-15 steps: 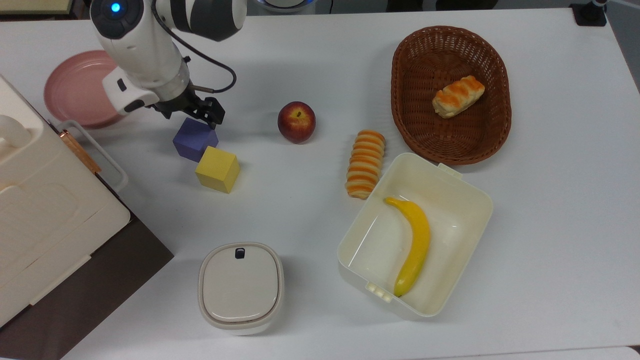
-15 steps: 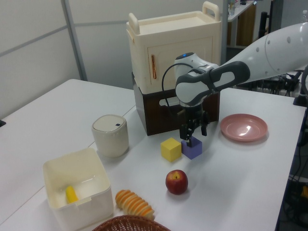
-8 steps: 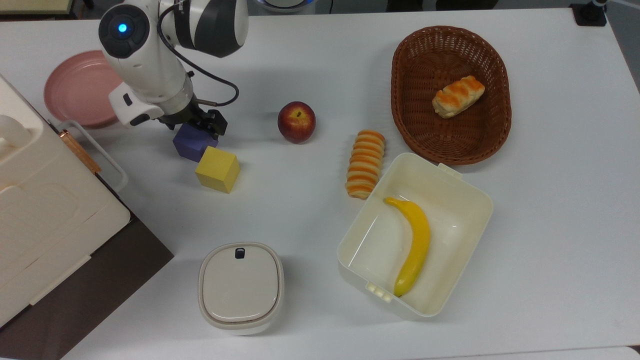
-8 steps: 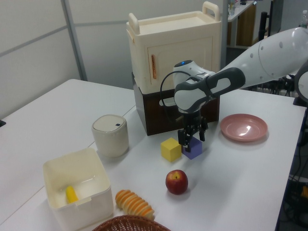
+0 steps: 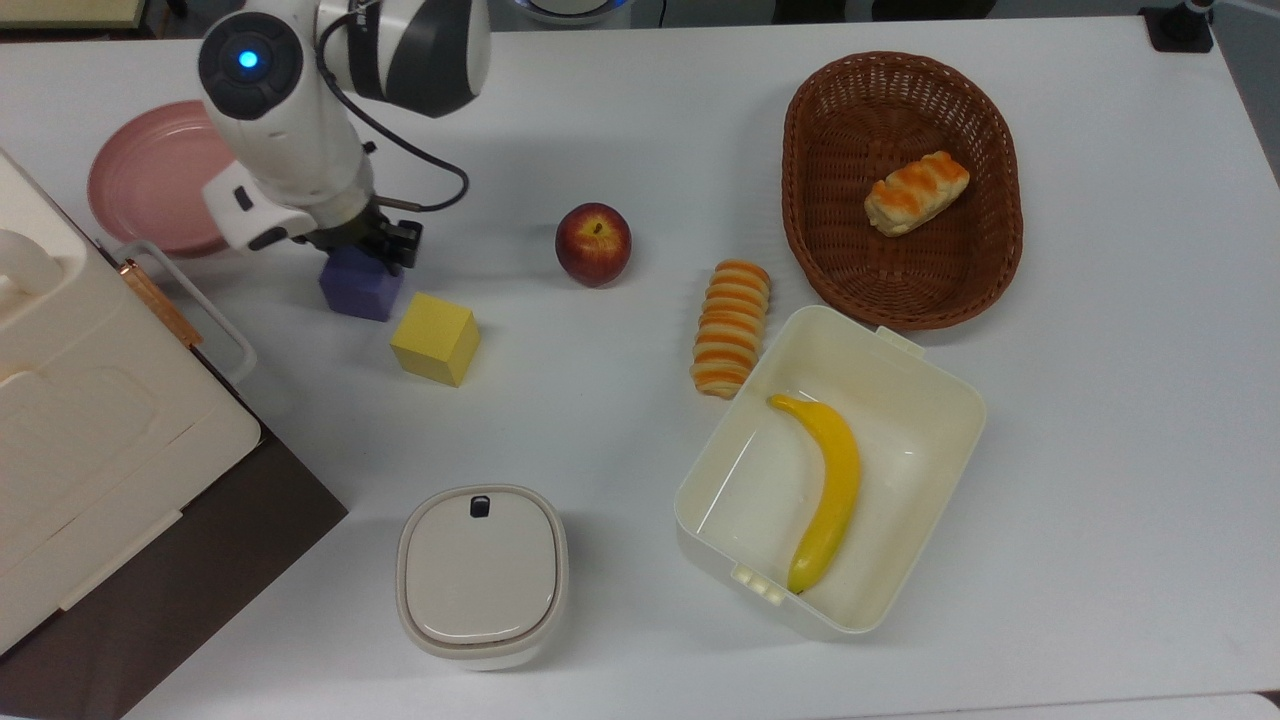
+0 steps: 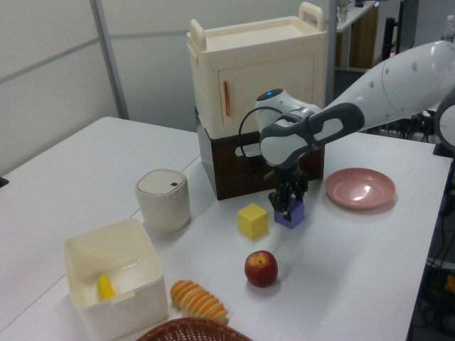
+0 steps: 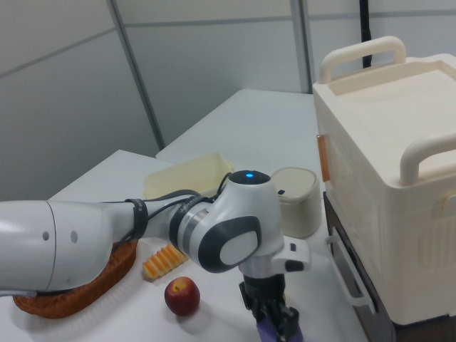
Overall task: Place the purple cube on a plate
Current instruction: 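Lift the purple cube and carry it over the pink plate, then lower the purple cube onto the pink plate and open the gripper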
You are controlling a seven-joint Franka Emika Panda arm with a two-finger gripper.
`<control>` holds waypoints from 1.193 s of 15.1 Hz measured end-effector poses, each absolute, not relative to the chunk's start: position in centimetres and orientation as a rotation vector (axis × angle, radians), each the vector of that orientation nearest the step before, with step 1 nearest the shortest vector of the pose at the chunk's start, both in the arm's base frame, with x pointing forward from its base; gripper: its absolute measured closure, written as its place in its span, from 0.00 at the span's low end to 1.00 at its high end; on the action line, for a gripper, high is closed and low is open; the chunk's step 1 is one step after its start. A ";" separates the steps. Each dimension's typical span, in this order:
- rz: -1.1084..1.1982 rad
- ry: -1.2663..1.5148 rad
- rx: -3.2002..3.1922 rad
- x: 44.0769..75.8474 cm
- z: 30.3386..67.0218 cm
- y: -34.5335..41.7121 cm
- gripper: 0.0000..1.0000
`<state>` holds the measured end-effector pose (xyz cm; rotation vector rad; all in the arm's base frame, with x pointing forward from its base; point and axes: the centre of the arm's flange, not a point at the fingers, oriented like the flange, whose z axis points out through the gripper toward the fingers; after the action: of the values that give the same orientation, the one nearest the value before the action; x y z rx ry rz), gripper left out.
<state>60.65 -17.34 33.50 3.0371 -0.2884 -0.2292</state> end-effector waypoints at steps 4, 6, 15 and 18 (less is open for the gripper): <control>-0.238 -0.205 3.053 58.2 35.7 -23.2 0.41; -0.255 -0.167 3.064 56.4 36.9 -26.5 0.41; -0.293 -0.077 3.107 49.2 38.7 -36.9 0.29; -0.294 -0.080 3.108 49.0 38.7 -37.3 0.19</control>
<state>48.98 -37.29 38.73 3.1083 -0.0805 -0.2938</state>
